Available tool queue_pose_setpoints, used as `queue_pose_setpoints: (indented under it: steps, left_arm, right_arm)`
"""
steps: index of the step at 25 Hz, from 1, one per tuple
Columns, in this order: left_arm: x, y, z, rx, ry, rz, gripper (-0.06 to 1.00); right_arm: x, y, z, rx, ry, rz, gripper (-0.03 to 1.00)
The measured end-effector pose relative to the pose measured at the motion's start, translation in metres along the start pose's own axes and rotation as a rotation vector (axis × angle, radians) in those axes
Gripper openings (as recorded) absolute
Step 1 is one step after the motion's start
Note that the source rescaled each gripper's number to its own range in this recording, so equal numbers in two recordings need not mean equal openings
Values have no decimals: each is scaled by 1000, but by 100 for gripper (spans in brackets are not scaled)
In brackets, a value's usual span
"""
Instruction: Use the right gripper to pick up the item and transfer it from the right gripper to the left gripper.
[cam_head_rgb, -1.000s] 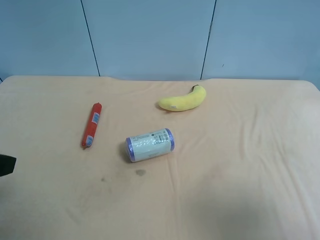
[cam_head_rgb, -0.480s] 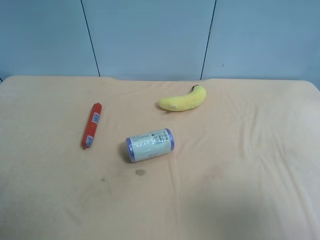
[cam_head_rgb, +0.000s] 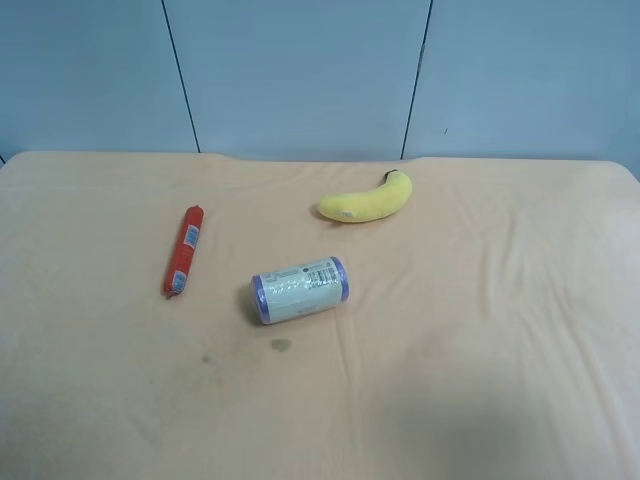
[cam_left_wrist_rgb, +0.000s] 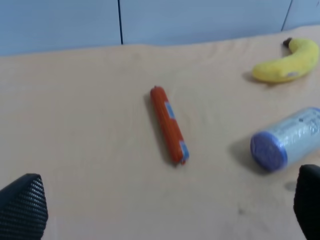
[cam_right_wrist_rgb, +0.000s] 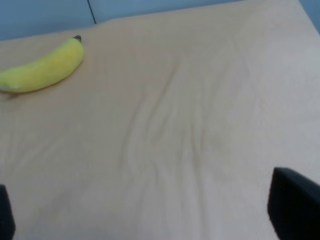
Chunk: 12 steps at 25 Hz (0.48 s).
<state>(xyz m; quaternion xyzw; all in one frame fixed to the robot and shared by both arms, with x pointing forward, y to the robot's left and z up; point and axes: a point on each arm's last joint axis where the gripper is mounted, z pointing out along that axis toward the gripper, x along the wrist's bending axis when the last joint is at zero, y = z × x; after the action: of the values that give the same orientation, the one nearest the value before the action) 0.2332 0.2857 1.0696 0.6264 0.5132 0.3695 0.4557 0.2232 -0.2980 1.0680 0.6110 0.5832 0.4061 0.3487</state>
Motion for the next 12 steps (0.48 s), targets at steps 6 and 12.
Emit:
queue_pose_setpoints:
  steps: [6,12]
  left_arm:
    - [-1,-11,-1,120,-16,3,100]
    - [1,-12,-1,131,15,24,100]
  right_arm:
    - [0,0,0,0,0,0,100]
    - [0,0,0,0,0,0,100]
